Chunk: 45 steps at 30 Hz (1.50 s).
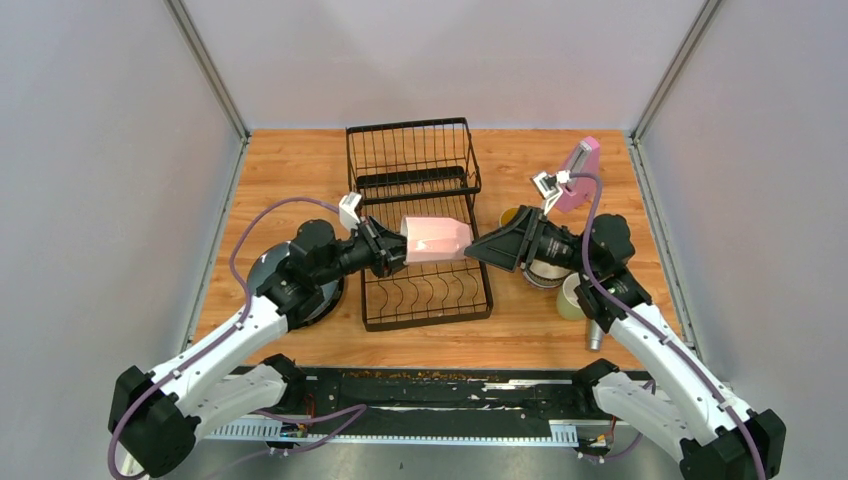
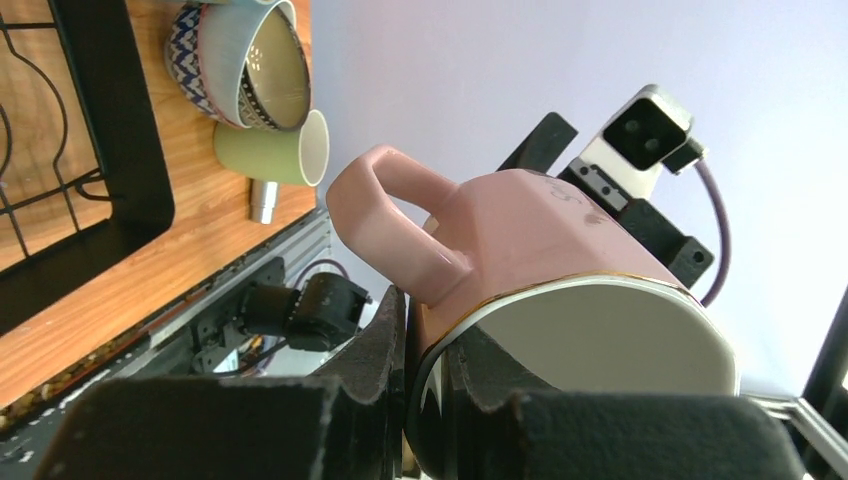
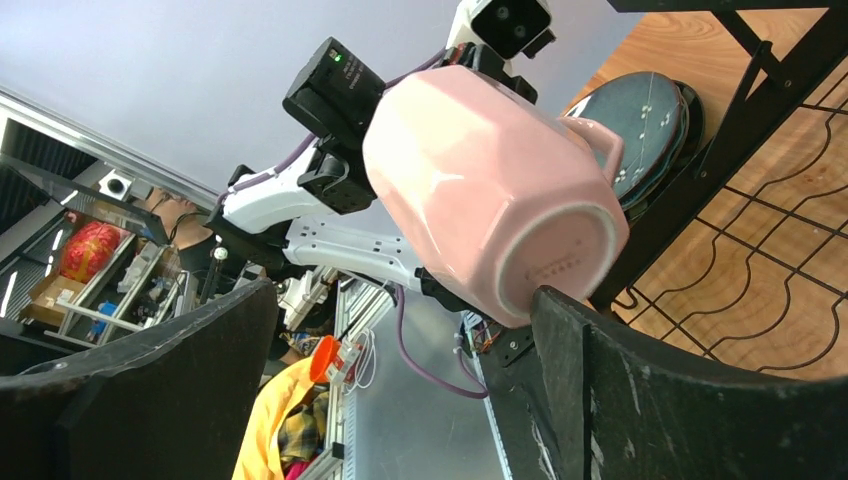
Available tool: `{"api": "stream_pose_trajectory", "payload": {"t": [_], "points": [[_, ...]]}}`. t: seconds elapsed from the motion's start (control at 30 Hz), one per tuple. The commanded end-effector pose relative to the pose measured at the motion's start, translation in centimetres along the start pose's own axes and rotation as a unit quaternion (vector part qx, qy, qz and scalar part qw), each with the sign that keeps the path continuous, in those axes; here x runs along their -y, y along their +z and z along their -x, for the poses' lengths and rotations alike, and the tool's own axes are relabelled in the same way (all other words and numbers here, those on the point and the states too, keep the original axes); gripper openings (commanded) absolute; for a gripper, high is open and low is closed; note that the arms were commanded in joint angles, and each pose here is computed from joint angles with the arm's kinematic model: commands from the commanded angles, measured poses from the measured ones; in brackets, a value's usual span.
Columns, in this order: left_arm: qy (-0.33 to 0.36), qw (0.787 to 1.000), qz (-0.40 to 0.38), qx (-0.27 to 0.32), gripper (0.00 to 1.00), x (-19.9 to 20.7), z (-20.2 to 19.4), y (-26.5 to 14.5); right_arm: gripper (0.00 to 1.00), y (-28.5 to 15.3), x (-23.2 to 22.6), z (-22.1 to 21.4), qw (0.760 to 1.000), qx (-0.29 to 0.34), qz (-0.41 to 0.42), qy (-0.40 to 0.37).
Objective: Load the mixed dishes into the dish rack
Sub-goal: Pick up the cup at the center of the board.
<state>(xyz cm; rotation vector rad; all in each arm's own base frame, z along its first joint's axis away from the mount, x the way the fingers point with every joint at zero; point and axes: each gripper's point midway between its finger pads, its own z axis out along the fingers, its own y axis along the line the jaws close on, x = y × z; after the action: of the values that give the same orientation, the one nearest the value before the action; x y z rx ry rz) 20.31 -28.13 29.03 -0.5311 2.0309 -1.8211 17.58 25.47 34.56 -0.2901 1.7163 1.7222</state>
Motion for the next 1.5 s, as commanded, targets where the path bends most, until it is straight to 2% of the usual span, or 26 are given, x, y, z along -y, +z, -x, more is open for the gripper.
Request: {"api": "stream_pose_trajectory", "payload": {"t": [0.0,0.13,0.23,0.33,0.53,0.7,0.83,1.1,1.23,1.47], "points": [[0.081,0.993,-0.083,-0.016,0.0,4.5,-0.5,-0.2,1.0,0.3,-0.9,0.6,1.0,0.001,0.016,-0.023],[0.19,0.972,-0.141,0.006,0.0,6.6,-0.4,-0.7,1.0,0.6,-0.2,0.5,0.999,0.003,0.009,0.033],[0.3,0.937,-0.176,0.021,0.0,7.5,-0.5,-1.2,1.0,0.6,0.0,-0.1,0.998,-0.01,0.014,0.061],[0.377,0.902,-0.21,0.024,0.0,7.7,-1.1,-1.8,1.0,0.8,0.7,-0.6,0.996,-0.028,0.004,0.088],[0.451,0.851,-0.269,0.016,0.0,7.4,-2.5,-2.8,0.99,0.8,-0.6,-1.5,0.99,-0.078,0.047,0.109],[0.469,0.823,-0.32,0.011,0.0,8.4,-3.5,-3.4,0.98,0.9,-0.3,-2.5,0.984,-0.125,0.058,0.115],[0.469,0.813,-0.345,0.005,0.0,9.2,-3.9,-3.5,1.0,1.3,0.2,-2.9,0.983,-0.135,0.052,0.111],[0.458,0.81,-0.367,0.008,0.0,10.3,-4.4,-3.8,1.0,2.5,1.8,-2.7,0.983,-0.127,0.03,0.126],[0.462,0.81,-0.361,0.015,0.0,10.5,-4.4,-4.2,0.99,2.7,3.8,-2.2,0.986,-0.076,-0.018,0.147],[0.476,0.814,-0.332,0.032,0.0,10.2,-4.0,-4.8,1.0,1.5,5.2,-1.0,0.988,0.018,-0.074,0.132]]}}
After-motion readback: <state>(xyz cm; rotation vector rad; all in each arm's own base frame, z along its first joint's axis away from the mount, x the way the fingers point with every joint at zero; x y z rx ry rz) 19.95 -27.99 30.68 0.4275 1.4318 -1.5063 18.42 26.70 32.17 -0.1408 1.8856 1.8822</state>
